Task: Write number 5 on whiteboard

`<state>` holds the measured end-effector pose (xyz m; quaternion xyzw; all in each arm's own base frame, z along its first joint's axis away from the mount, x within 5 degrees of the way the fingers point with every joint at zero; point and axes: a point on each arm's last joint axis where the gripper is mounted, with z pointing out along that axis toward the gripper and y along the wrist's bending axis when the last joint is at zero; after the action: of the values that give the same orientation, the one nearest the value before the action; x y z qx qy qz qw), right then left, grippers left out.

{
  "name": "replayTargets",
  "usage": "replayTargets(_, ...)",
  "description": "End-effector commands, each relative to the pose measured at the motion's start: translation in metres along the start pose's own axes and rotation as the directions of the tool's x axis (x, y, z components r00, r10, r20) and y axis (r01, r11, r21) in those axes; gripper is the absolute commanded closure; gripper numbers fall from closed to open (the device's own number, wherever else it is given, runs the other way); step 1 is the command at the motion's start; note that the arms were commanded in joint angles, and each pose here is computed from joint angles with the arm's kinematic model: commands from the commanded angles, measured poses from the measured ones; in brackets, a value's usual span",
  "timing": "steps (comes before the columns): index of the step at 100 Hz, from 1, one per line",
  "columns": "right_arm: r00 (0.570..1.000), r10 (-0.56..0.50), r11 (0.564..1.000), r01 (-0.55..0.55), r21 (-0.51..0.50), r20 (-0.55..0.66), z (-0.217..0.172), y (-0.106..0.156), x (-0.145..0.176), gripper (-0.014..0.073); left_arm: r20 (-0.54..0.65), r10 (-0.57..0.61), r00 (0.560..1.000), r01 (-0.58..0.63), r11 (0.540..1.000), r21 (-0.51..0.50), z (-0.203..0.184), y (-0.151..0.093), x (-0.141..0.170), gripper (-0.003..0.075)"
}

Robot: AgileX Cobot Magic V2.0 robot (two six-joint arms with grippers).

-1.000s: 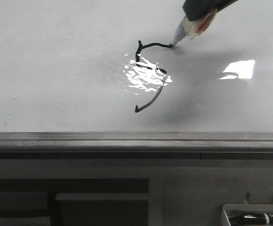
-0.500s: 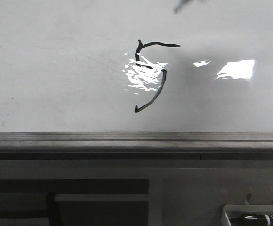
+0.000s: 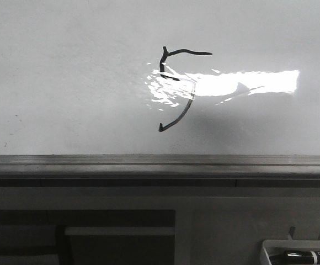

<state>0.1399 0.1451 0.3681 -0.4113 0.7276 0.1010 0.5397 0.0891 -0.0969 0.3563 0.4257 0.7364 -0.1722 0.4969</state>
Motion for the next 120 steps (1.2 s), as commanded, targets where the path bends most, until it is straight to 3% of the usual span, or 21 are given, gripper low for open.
replayTargets(1,0.988,-0.083,0.996,0.086,-0.02,0.13,-0.002,0.007,-0.009,0.0641,0.016,0.113,0.993,-0.114,0.992,0.061,0.008,-0.004,-0.024,0.0405)
replayTargets(11,0.982,-0.103,0.991,0.114,-0.065,0.158,0.0,0.019,-0.005,0.0664,0.017,0.233,0.972,-0.233,0.964,0.13,0.023,-0.013,-0.036,0.0405)
replayTargets(20,0.976,-0.114,0.986,0.134,-0.101,0.188,0.0,0.028,-0.007,0.0664,0.038,0.357,0.933,-0.357,0.911,0.208,0.035,-0.028,-0.043,0.0405)
replayTargets(34,0.969,-0.126,0.976,0.159,-0.147,0.211,-0.003,0.039,-0.009,0.0664,0.049,0.426,0.903,-0.423,0.866,0.267,0.049,-0.044,-0.049,0.0405)
replayTargets(49,0.962,-0.139,0.964,0.185,-0.189,0.233,-0.007,0.049,-0.011,0.0664,0.06,0.409,0.91,-0.409,0.87,0.274,0.054,-0.046,-0.053,0.0405)
replayTargets(66,0.932,-0.227,0.93,0.293,-0.222,0.281,-0.012,0.063,-0.013,0.0664,0.082,0.371,0.925,-0.378,0.882,0.28,0.051,-0.047,-0.057,0.0405)
replayTargets(104,0.924,-0.225,0.921,0.305,-0.241,0.309,-0.014,0.068,-0.015,0.0664,0.011,0.36,0.933,-0.345,0.884,0.316,0.051,-0.048,-0.051,0.0413)
replayTargets(120,0.923,-0.226,0.919,0.308,-0.246,0.312,-0.015,0.069,-0.015,0.0664,0.003,0.364,0.932,-0.345,0.882,0.32,0.052,-0.048,-0.05,0.0529)
